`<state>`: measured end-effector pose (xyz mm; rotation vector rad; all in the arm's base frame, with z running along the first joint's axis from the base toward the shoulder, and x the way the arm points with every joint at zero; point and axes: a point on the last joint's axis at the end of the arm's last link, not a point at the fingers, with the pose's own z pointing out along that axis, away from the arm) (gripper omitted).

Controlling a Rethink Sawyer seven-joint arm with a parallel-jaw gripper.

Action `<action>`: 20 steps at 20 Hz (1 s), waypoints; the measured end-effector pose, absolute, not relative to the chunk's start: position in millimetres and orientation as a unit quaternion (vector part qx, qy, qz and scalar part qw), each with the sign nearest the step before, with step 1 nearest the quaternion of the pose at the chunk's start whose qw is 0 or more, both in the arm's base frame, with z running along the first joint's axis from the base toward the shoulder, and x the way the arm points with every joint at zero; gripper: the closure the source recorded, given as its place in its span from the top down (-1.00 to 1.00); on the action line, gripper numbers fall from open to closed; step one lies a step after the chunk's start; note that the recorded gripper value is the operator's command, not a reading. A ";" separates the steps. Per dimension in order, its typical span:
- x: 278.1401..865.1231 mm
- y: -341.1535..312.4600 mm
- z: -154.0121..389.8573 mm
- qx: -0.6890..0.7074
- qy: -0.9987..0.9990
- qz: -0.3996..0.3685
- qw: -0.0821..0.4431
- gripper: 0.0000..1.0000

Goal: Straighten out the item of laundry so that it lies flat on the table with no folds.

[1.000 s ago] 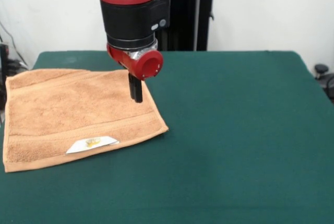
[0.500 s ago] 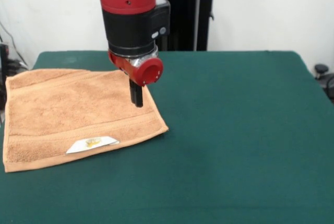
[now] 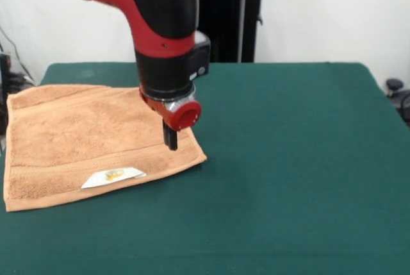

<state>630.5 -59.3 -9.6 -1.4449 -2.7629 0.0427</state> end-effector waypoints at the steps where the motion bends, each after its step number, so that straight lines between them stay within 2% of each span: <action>1: 626.8 -59.1 -18.1 -0.463 -0.886 0.016 0.013 -1.00; 5: 615.4 -57.9 -42.5 -0.463 -0.886 0.023 0.020 -1.00; 20: 623.2 -58.3 -43.2 -0.456 -0.889 0.030 0.023 -1.00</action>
